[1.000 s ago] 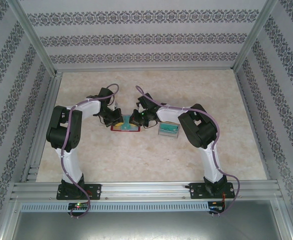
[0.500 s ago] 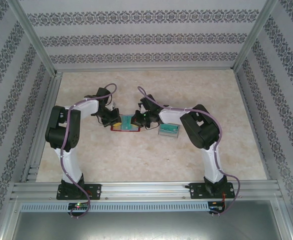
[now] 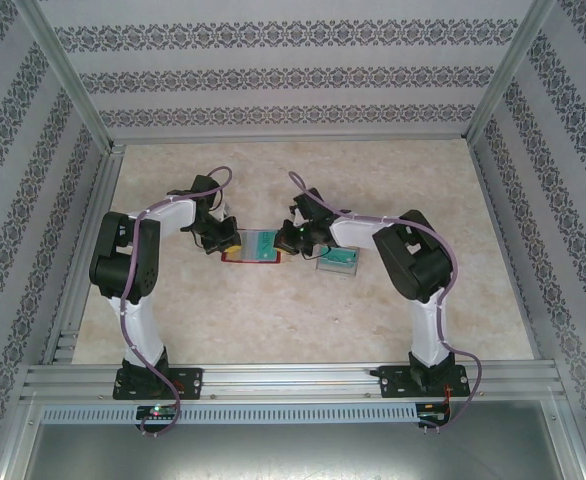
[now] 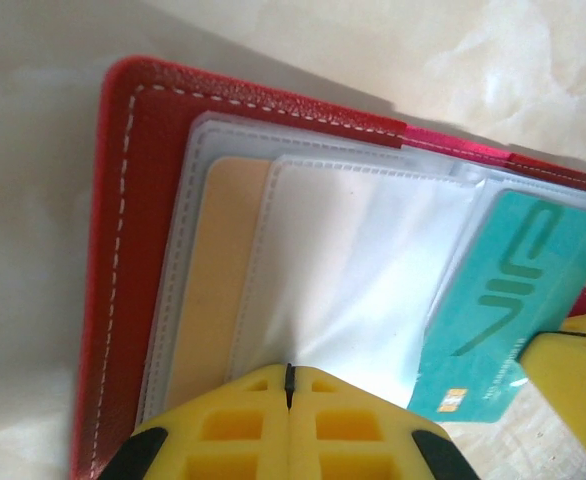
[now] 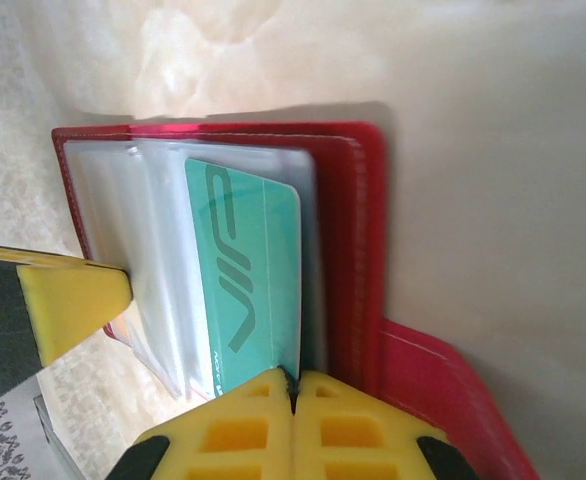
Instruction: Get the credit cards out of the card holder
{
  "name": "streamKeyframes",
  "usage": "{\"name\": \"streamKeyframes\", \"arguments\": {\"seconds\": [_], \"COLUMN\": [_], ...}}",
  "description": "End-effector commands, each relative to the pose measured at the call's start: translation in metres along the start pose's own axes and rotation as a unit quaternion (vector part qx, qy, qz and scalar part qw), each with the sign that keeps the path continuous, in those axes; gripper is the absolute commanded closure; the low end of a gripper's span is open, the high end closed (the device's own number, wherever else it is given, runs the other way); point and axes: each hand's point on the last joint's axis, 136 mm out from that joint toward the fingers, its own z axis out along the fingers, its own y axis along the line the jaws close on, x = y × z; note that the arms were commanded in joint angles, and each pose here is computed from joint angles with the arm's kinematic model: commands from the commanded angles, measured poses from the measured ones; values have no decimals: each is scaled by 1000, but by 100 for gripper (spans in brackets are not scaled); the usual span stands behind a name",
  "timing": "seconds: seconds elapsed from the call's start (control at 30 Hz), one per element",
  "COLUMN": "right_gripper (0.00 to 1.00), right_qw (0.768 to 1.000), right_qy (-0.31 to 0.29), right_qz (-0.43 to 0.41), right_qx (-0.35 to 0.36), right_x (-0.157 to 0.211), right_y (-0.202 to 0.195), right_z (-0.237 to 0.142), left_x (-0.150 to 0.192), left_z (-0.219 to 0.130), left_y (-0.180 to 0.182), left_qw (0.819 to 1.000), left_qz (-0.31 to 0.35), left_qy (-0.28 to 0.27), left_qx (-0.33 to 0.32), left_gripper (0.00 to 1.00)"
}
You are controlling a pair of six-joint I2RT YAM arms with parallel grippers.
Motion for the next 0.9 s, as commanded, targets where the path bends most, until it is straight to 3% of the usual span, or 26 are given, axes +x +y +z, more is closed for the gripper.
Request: {"name": "streamKeyframes", "arguments": {"seconds": [0.0, 0.4, 0.6, 0.67, 0.87], "right_gripper": [100, 100, 100, 100, 100], "right_qw": [999, 999, 994, 991, 970], "right_qy": [-11, -38, -45, -42, -33], "right_qz": [5, -32, -84, -109, -197], "right_qx": [32, 16, 47, 66, 135], "right_x": [0, -5, -1, 2, 14], "right_y": [-17, 15, 24, 25, 21], "right_z": [-16, -58, -90, -104, -147], "left_x": [3, -5, -9, -11, -12], "left_z": [-6, -21, -35, -45, -80], "left_y": [29, 28, 15, 4, -28], "left_qw": [998, 998, 999, 999, 996], "left_qz": [-17, -13, -5, 1, 21], "left_qy": [5, -11, -27, -40, -78], "left_qx": [-55, -57, -36, -18, 35], "left_gripper": [97, 97, 92, 87, 56]}}
